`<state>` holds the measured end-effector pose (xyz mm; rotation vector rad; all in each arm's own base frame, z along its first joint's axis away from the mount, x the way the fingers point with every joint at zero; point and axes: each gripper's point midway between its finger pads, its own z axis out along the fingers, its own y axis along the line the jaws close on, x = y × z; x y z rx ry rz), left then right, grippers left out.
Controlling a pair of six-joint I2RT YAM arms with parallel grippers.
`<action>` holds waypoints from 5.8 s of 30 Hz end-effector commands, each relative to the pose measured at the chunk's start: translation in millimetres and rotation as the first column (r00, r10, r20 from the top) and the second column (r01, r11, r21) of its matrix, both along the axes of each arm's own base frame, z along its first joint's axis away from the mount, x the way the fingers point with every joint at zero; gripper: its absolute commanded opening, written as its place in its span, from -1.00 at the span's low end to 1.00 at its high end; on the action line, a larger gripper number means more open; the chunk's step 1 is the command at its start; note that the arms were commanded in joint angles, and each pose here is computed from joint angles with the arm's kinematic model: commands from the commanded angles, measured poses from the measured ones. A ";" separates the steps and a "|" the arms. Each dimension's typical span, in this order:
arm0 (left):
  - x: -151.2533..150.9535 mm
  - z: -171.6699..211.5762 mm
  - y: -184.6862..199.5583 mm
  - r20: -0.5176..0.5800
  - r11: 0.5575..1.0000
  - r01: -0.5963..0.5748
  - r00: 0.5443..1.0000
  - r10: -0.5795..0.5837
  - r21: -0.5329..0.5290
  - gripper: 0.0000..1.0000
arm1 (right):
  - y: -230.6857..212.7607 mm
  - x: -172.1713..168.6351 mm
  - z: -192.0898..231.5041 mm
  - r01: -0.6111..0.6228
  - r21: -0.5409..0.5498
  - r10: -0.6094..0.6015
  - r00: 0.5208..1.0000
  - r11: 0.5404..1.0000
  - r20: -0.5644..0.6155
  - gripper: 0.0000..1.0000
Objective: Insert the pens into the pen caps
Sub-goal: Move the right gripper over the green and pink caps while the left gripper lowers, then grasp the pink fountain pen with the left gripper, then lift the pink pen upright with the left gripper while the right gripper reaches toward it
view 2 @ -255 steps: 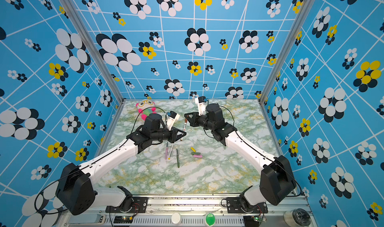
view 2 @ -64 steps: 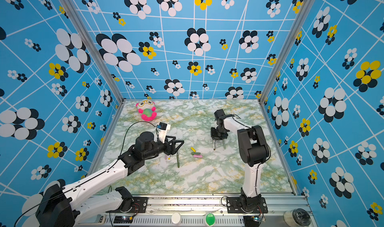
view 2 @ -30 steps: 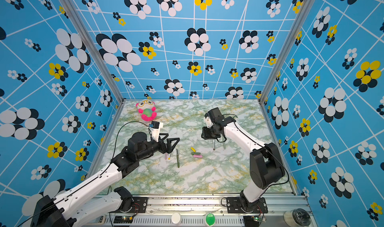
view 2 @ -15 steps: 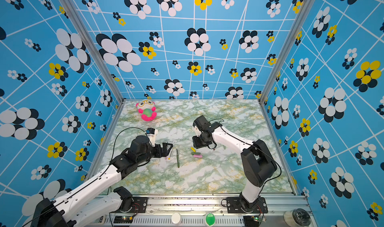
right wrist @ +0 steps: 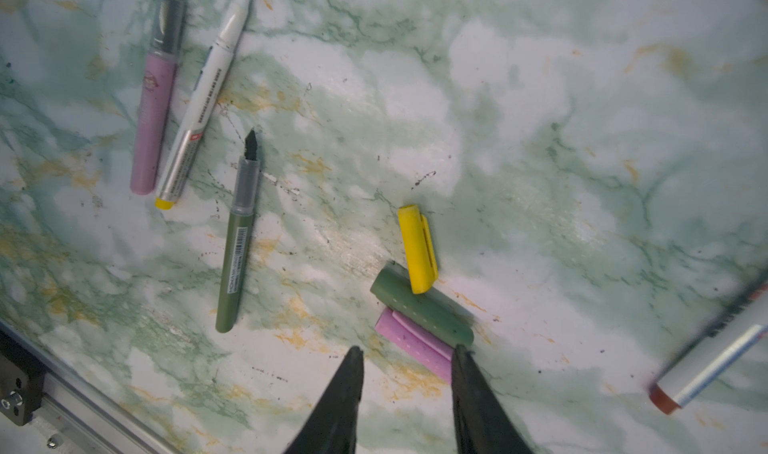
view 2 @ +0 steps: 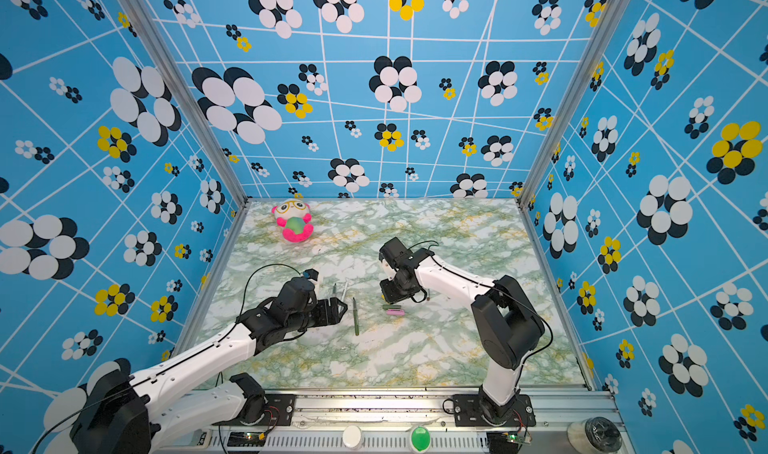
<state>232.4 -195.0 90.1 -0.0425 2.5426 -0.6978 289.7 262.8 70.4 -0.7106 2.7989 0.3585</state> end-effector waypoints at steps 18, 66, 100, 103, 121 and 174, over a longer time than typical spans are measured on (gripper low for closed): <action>14.2 -22.3 12.0 -0.025 0.978 -0.020 0.999 0.026 0.208 0.51 | -7.1 -21.0 -22.3 -0.024 -0.040 0.021 0.998 0.999 -0.059 -0.25; 75.0 -71.6 33.4 -0.080 0.946 -0.065 0.992 0.095 0.318 -0.35 | 4.7 -41.5 -6.4 0.445 0.161 -0.415 0.890 0.881 -0.189 -0.12; 86.3 79.3 -6.3 0.279 0.992 0.122 0.952 -0.129 0.040 -0.73 | 23.9 23.1 141.1 0.302 0.565 -0.421 0.902 0.768 0.091 0.04; 73.8 97.4 -24.3 0.314 0.975 0.211 0.933 -0.178 -0.072 -0.72 | 36.1 27.2 158.3 0.259 0.636 -0.396 0.915 0.727 0.080 0.12; 50.6 115.7 -75.2 0.372 0.884 0.401 0.879 -0.298 -0.239 -0.67 | 86.5 23.3 149.2 0.209 0.714 -0.261 0.965 0.668 -0.039 0.10; 43.8 92.2 -52.4 0.307 0.941 0.298 0.921 -0.239 -0.161 -1.00 | 82.2 16.3 162.4 0.137 0.665 -0.225 0.973 0.734 0.048 -0.31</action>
